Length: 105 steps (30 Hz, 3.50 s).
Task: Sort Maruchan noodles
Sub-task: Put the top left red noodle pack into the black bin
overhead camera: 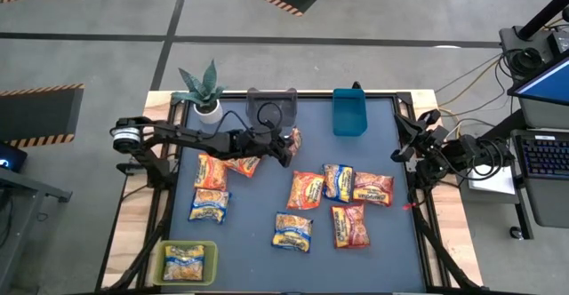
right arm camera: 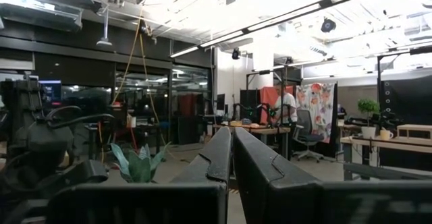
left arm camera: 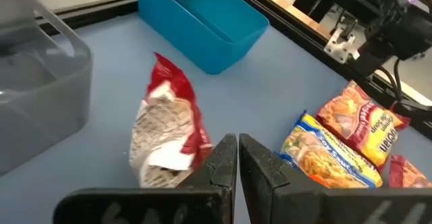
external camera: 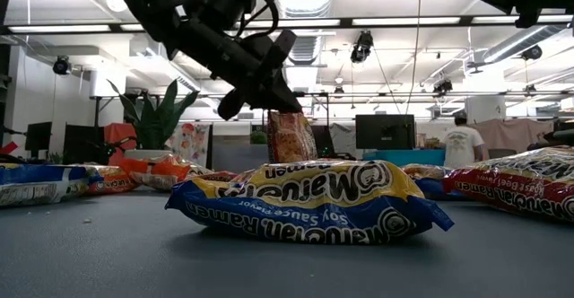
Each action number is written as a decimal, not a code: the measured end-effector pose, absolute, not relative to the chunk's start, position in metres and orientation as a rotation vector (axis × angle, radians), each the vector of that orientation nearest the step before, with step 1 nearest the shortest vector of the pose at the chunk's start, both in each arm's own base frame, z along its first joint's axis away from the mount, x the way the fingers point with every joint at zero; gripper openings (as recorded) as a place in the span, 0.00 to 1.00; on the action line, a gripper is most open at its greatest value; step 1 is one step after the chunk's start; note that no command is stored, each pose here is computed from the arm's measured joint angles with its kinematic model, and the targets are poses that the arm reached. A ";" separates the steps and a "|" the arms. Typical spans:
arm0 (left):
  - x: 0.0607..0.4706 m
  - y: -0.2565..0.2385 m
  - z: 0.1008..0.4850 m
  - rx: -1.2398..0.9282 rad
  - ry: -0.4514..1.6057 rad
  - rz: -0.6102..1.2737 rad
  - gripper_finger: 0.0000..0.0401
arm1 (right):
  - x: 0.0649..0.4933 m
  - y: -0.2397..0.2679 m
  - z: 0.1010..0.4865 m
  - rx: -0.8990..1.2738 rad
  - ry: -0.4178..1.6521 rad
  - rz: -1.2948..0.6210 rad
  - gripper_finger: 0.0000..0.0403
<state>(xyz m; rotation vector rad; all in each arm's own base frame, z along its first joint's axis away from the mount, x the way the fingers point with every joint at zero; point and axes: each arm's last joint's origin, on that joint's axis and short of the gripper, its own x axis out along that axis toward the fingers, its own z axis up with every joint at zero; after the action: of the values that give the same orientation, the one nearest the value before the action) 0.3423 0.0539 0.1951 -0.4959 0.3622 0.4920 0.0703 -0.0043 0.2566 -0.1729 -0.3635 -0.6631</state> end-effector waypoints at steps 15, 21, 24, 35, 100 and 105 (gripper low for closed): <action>0.343 0.049 0.195 -0.484 0.367 0.475 0.08 | 0.069 -0.005 0.258 -0.180 -0.373 -0.669 0.02; 0.342 0.046 0.198 -0.457 0.377 0.462 0.20 | 0.069 -0.005 0.258 -0.181 -0.372 -0.670 0.02; 0.338 0.048 0.210 -0.488 0.446 0.497 0.24 | 0.069 -0.005 0.258 -0.181 -0.372 -0.669 0.02; 0.315 0.047 0.221 -0.551 0.878 0.710 0.46 | 0.069 -0.005 0.258 -0.187 -0.370 -0.671 0.02; 0.310 0.132 0.133 -0.701 0.755 0.723 0.53 | 0.069 -0.005 0.258 -0.199 -0.366 -0.673 0.02; 0.310 0.131 0.132 -0.696 0.755 0.732 0.44 | 0.069 -0.005 0.258 -0.199 -0.366 -0.673 0.02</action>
<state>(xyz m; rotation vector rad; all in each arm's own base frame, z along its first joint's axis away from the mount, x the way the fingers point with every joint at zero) 0.3105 0.1311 0.1321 -0.6960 0.7547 0.7319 0.0694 -0.0046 0.2578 -0.1994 -0.3659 -0.6734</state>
